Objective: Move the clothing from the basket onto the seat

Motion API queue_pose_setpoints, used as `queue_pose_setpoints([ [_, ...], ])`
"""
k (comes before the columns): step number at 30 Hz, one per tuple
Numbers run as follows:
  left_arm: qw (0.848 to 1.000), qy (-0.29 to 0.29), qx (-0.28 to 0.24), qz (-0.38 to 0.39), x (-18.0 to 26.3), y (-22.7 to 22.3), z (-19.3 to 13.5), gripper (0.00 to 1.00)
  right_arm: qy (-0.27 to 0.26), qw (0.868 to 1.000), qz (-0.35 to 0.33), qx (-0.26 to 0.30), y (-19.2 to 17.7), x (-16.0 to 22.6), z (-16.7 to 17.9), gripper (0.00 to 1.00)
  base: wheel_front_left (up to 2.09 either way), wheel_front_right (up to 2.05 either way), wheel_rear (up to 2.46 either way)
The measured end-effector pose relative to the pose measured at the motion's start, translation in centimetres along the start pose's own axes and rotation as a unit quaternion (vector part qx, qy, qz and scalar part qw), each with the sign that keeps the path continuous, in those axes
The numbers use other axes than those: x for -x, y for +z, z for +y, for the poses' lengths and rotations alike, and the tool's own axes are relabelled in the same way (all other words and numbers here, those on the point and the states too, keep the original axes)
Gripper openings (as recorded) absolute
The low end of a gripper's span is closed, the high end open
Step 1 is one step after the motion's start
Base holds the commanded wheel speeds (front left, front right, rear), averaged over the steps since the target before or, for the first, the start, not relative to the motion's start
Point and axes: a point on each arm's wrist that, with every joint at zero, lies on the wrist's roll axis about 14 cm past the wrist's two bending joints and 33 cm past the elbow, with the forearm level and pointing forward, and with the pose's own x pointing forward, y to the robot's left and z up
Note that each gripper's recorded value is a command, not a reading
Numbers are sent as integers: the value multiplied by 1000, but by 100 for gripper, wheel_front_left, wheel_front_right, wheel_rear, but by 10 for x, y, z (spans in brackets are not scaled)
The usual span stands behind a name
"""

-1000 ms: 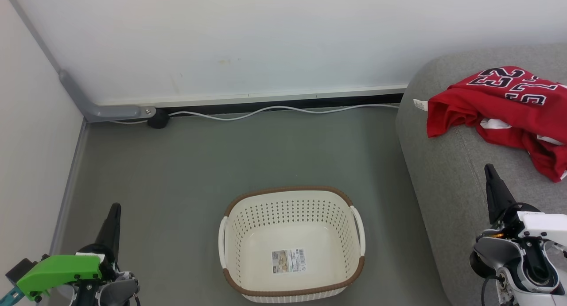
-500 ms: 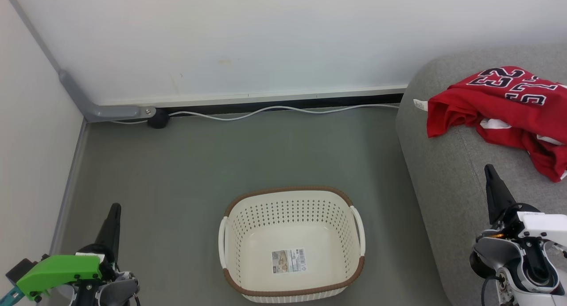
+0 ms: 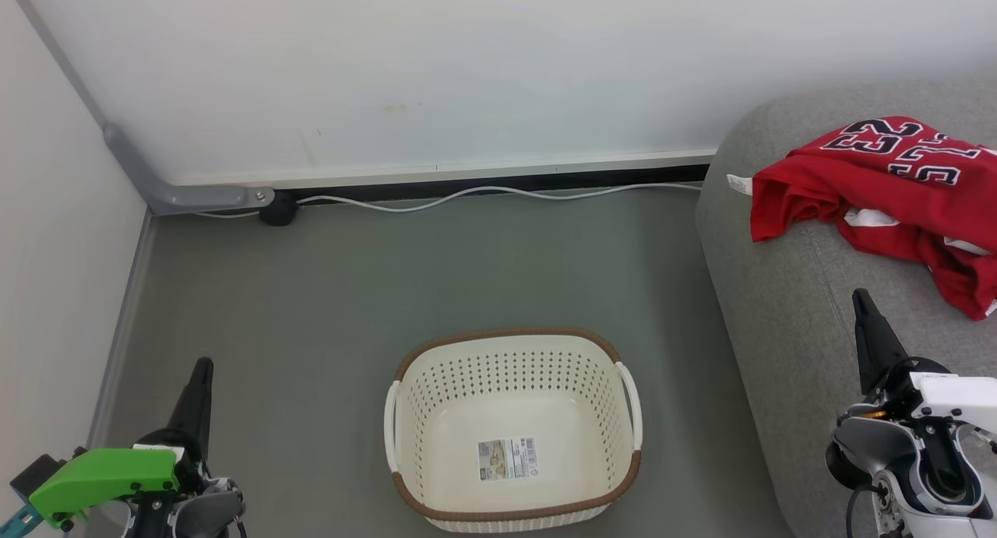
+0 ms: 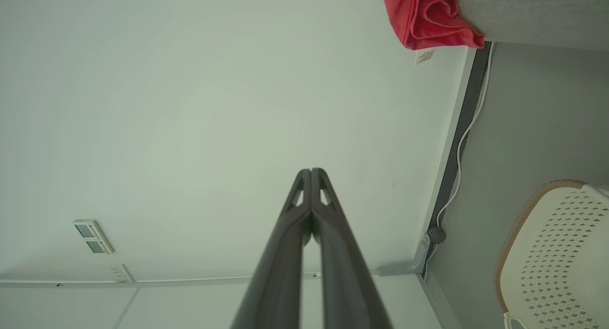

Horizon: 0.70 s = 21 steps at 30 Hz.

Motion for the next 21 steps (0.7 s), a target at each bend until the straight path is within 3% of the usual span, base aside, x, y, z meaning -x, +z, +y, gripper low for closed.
queue_pose_setpoints([
  [21, 1000, -2, 0, -1, 0, 0, 0, 0, 3, 1000, -1, 0, 0, 0, 1, 0, 0, 0, 0],
])
